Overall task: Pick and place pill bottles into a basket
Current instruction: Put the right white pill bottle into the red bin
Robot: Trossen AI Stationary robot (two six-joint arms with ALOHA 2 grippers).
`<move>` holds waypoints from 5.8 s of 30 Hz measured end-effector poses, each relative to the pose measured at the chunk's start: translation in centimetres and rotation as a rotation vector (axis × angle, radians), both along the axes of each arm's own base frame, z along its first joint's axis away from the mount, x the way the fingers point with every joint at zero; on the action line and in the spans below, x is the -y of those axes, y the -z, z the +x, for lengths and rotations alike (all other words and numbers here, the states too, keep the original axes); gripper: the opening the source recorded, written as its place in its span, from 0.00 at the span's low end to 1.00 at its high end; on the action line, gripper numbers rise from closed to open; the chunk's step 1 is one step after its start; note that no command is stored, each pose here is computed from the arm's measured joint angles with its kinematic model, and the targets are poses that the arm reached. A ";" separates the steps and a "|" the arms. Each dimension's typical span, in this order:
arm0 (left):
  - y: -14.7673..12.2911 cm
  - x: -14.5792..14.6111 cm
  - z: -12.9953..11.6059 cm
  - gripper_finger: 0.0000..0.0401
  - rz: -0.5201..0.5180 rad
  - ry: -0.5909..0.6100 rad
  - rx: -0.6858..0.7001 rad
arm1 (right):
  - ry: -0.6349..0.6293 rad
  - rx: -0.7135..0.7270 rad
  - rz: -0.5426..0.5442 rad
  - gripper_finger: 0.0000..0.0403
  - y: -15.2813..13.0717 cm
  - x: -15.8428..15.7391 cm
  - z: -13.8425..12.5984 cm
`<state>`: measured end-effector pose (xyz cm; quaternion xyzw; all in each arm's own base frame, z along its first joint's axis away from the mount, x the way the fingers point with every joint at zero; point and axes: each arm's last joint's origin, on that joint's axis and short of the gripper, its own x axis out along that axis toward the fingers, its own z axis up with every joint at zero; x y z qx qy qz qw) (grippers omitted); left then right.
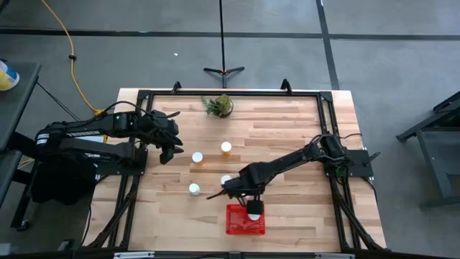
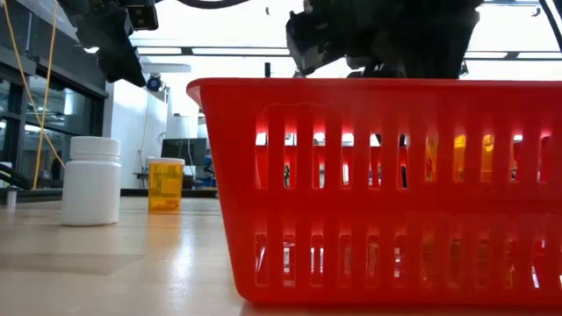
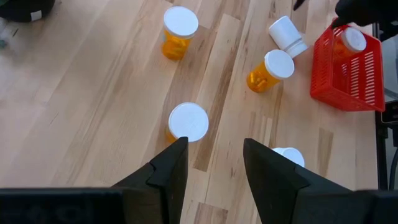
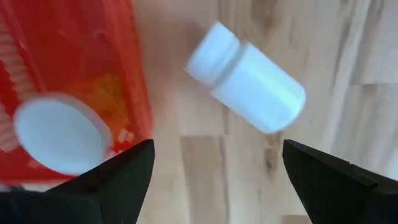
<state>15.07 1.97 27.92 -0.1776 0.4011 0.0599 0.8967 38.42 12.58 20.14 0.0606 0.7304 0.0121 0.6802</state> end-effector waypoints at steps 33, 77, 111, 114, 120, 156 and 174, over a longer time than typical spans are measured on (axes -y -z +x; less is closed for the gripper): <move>-1.1 -0.2 1.1 0.48 0.127 0.106 0.167 | -0.287 -0.057 -0.114 0.85 -0.1 2.1 -0.4; -2.1 -0.6 1.9 0.48 0.208 -0.005 0.270 | -0.478 -0.016 -0.040 0.85 2.5 1.5 0.9; -0.7 -0.9 3.4 0.48 0.200 -0.014 0.186 | -0.535 0.137 -0.002 0.84 3.2 1.3 2.6; -0.7 -0.9 3.4 0.48 0.199 -0.013 0.185 | -0.526 0.150 0.005 0.84 3.2 1.3 2.7; -0.7 -0.9 3.4 0.48 0.198 -0.012 0.185 | -0.523 0.177 0.029 0.81 3.2 0.9 2.9; -0.7 -0.9 3.4 0.48 0.184 -0.024 0.184 | -0.514 0.150 0.126 0.48 4.7 0.5 3.2; -0.7 -0.9 3.4 0.48 0.184 -0.024 0.184 | -0.469 0.163 0.034 0.38 4.4 1.9 3.7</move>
